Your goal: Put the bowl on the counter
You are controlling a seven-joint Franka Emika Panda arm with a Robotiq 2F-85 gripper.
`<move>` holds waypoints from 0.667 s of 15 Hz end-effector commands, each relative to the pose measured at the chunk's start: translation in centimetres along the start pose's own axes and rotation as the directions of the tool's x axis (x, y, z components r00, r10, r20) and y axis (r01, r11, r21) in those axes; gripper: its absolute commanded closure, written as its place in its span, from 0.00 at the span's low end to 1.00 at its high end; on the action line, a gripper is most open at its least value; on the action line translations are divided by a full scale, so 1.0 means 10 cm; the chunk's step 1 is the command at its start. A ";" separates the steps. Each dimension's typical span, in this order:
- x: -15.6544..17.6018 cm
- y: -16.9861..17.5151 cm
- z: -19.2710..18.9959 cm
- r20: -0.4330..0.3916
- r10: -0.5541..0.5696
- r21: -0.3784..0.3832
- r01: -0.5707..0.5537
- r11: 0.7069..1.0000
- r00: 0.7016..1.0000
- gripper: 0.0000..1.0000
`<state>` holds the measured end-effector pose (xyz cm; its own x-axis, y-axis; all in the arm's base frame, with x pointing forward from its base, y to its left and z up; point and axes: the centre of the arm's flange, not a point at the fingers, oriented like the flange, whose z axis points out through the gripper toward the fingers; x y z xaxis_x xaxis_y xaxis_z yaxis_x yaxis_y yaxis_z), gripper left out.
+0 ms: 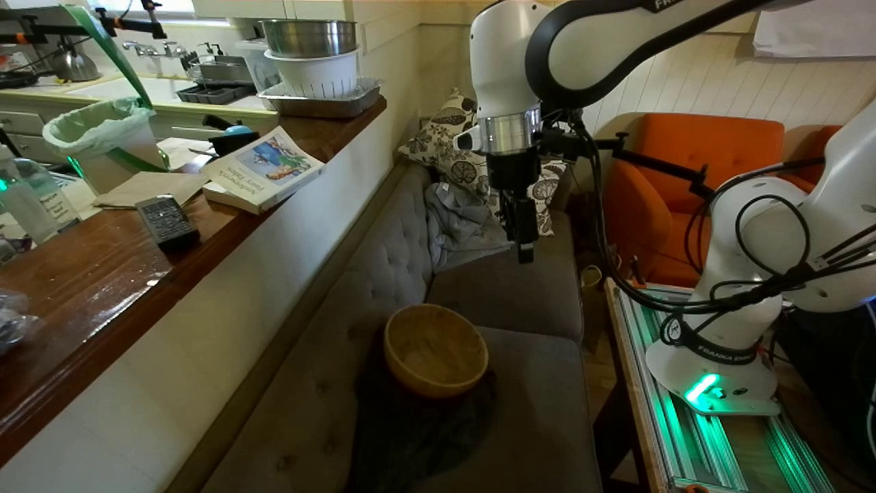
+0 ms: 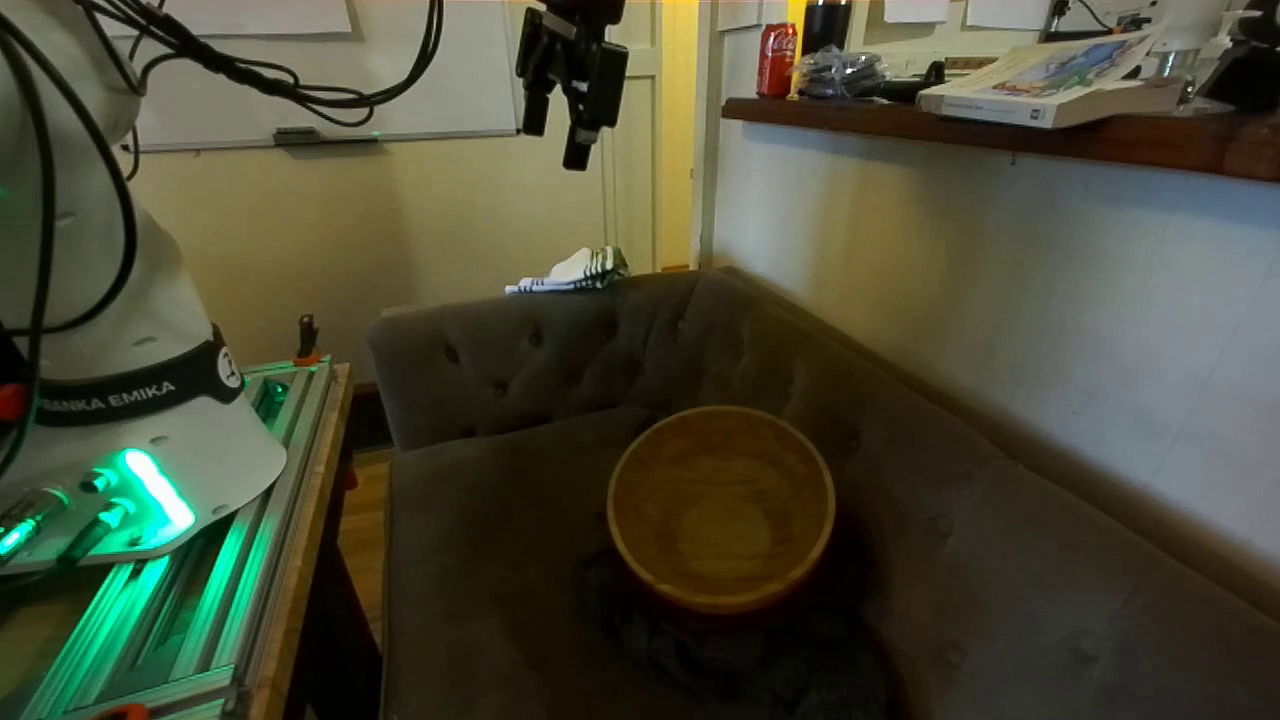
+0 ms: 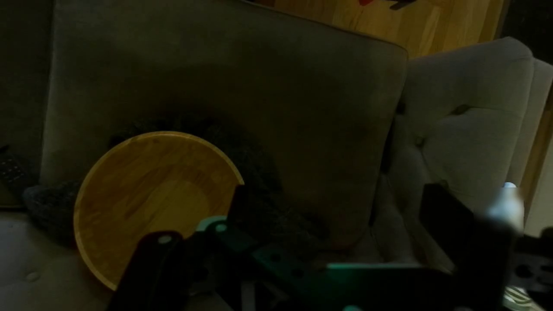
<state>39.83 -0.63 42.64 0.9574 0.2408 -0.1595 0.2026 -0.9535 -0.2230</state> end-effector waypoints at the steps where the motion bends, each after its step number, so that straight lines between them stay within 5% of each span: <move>1: 0.00 0.00 0.00 0.000 0.000 0.000 0.000 1.000 1.000 0.00; 7: 0.00 0.00 0.00 0.000 0.000 0.000 0.000 1.000 1.000 0.00; 10: 0.03 -0.06 0.24 -0.086 -0.003 0.002 0.003 1.000 0.996 0.00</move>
<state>40.09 -0.56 42.62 0.9623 0.2366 -0.1345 0.2055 -0.9557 -0.2108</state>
